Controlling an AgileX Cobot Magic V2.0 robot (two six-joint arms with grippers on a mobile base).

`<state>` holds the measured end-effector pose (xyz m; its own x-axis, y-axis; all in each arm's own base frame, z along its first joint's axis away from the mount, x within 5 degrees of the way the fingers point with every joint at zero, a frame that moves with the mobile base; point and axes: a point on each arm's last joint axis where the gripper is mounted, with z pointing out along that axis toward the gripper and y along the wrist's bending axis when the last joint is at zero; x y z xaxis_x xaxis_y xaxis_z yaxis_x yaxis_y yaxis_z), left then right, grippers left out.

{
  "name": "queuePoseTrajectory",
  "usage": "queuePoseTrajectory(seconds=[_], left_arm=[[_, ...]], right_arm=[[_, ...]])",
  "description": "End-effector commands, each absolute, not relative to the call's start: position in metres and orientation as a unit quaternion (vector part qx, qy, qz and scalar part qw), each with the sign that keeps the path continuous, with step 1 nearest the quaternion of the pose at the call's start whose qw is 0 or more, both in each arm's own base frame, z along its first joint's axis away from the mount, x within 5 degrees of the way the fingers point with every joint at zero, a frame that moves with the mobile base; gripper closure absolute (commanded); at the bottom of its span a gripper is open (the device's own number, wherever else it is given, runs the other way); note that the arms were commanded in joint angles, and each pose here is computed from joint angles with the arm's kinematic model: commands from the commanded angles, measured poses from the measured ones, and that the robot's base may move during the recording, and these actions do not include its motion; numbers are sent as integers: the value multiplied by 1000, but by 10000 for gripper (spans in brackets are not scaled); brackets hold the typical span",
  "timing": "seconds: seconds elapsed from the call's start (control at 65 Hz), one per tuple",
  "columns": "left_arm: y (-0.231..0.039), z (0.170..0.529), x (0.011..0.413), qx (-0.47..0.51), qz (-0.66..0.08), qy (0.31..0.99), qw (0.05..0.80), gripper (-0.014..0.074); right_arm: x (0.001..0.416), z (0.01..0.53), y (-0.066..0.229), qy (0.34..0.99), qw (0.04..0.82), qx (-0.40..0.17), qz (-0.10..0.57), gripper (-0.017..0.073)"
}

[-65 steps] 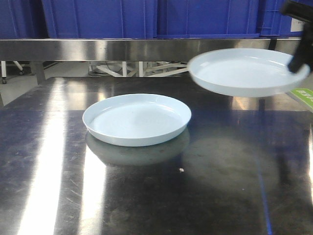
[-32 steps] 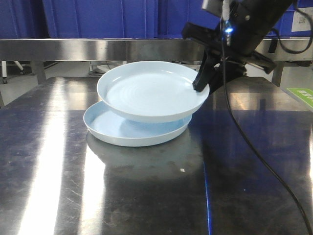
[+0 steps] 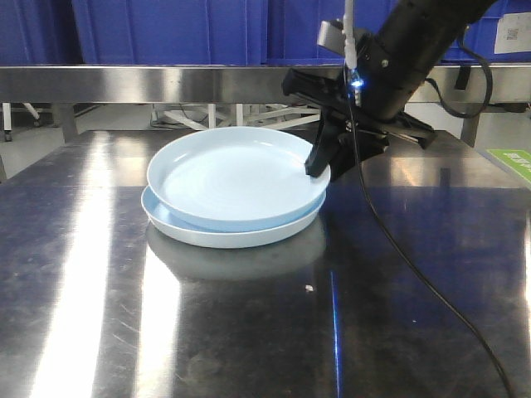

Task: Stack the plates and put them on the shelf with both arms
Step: 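Grip the rim of the stacked plates with the right gripper and lift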

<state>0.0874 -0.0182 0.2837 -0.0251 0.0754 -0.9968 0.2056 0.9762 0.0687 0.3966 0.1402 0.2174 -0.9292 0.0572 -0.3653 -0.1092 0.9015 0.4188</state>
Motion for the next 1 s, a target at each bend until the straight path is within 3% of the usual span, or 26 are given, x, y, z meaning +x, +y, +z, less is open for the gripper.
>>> queuePoseTrajectory(seconds=[0.0, 0.231, 0.985], left_arm=[[-18, 301, 87, 86, -52, 676, 730, 512], [-18, 301, 87, 86, -52, 676, 730, 512], [-18, 301, 87, 86, -52, 676, 730, 512]], right_arm=[[397, 252, 142, 941, 234, -10, 245, 331], [396, 249, 142, 944, 230, -19, 234, 206], [393, 229, 153, 955, 183, -22, 231, 205]])
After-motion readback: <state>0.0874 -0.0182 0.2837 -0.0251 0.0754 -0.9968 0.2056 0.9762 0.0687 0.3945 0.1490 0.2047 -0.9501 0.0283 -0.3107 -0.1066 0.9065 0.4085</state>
